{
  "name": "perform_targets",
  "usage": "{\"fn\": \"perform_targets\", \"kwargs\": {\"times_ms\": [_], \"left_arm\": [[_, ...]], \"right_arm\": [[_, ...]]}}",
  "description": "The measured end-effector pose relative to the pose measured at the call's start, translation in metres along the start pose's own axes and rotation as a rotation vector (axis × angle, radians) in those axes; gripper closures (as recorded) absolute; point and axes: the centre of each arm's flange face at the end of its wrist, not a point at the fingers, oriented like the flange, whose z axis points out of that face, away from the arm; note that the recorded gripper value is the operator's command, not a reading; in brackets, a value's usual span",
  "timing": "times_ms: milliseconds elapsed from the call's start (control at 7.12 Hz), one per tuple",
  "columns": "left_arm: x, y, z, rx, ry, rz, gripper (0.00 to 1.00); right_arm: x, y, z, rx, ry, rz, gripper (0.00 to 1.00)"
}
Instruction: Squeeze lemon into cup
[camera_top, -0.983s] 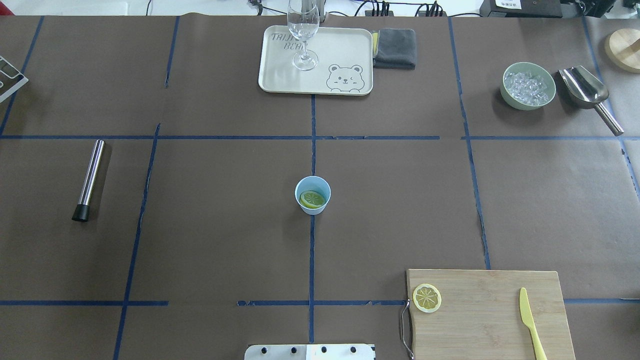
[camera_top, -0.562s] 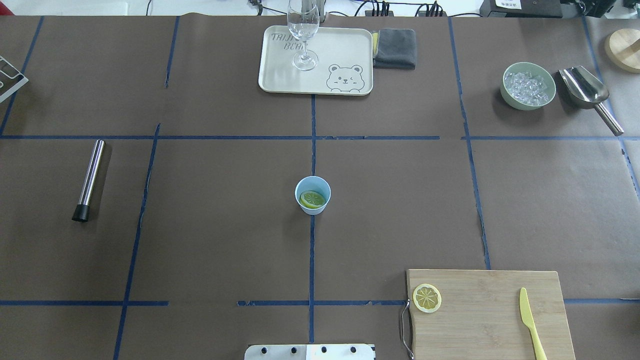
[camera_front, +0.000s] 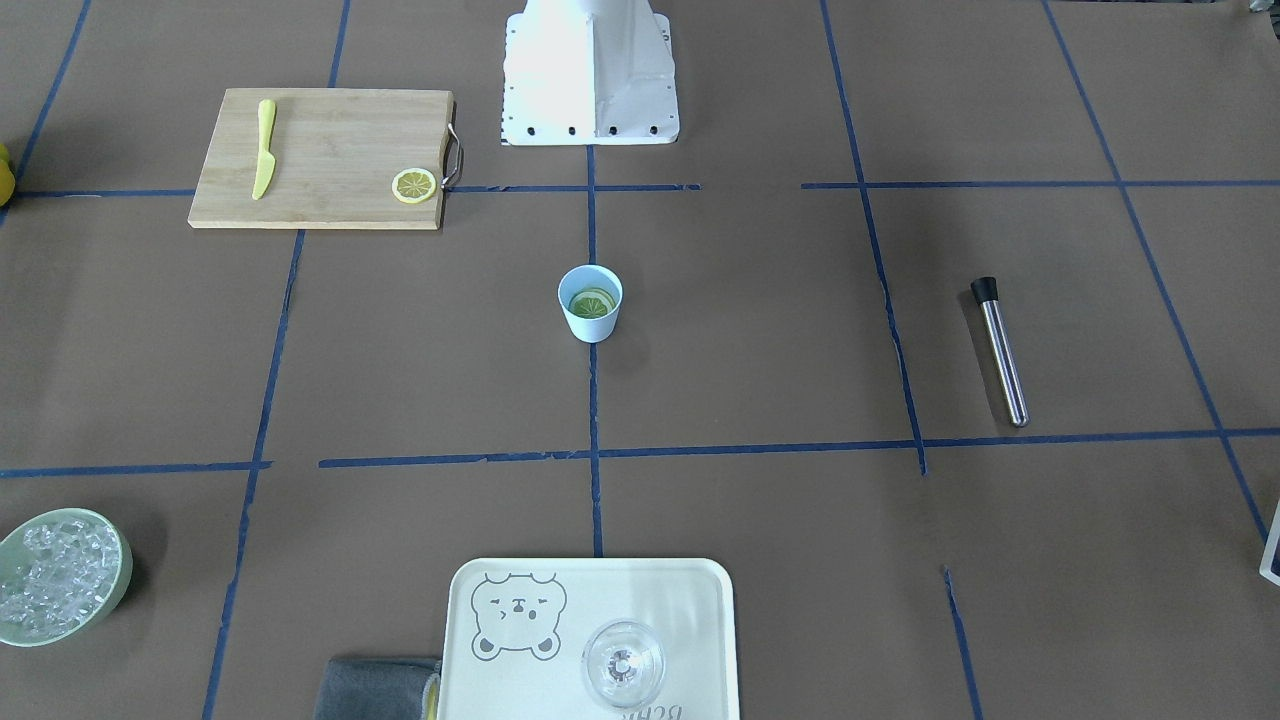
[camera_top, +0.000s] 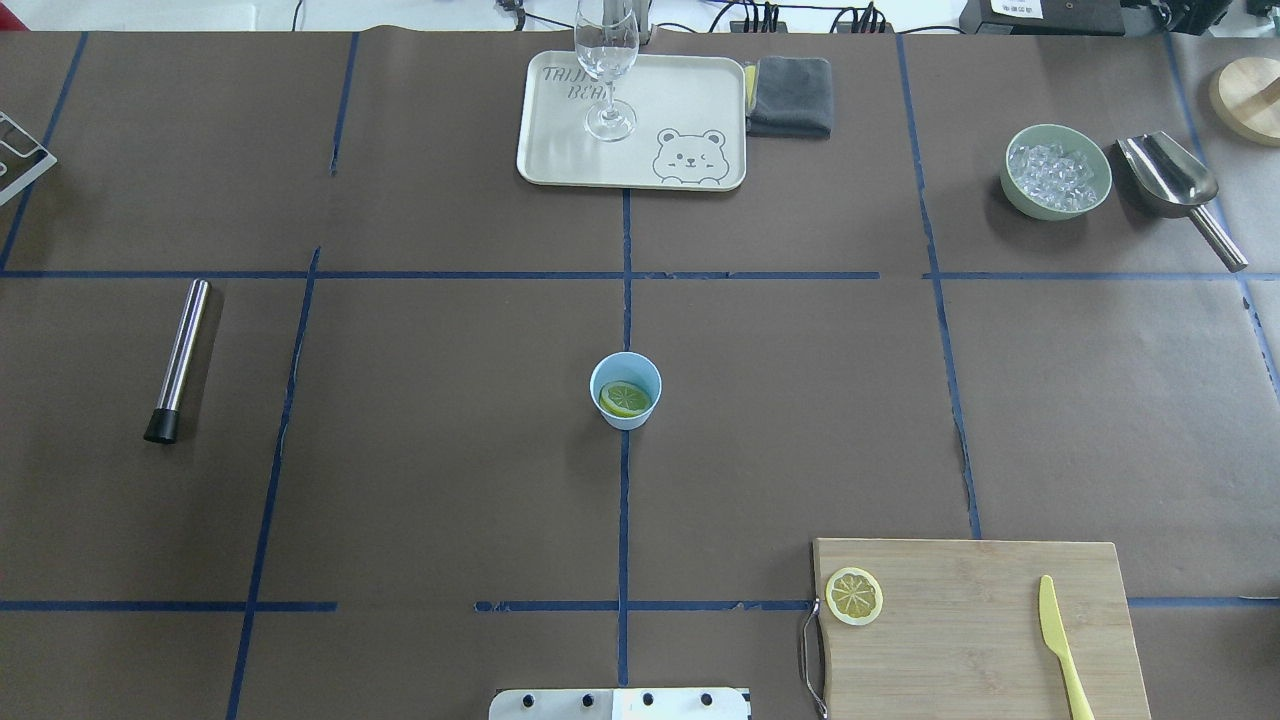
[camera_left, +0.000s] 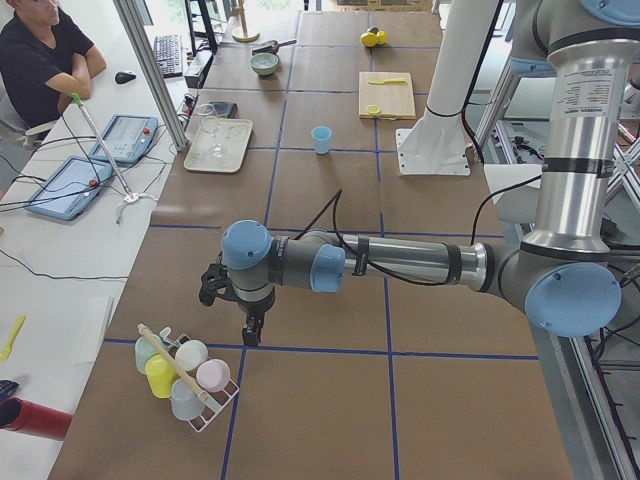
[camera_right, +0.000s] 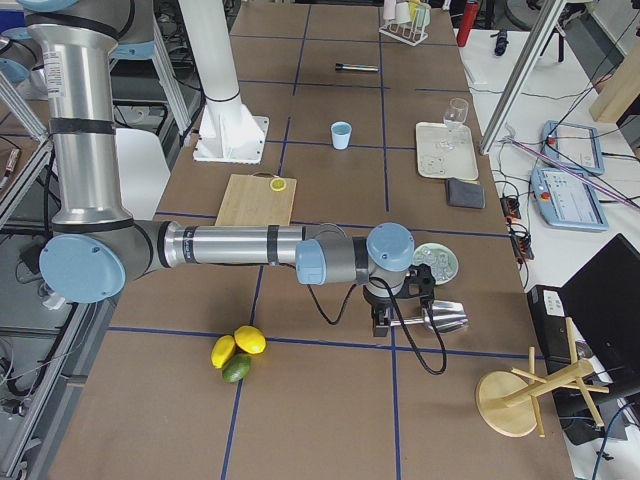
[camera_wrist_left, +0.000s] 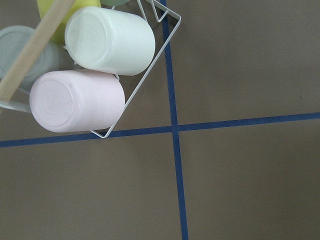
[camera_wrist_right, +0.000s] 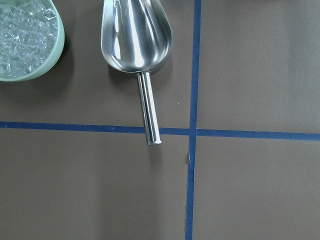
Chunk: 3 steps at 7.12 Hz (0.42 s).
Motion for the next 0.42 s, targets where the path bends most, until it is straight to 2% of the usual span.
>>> {"fn": "perform_targets", "kwargs": {"times_ms": [421], "left_arm": [[0.0017,-0.0001,-0.0018,0.004,0.0,0.004,0.0]], "right_arm": [[0.001,0.0011,0.0007,0.001,0.002,0.0,0.0]]}}
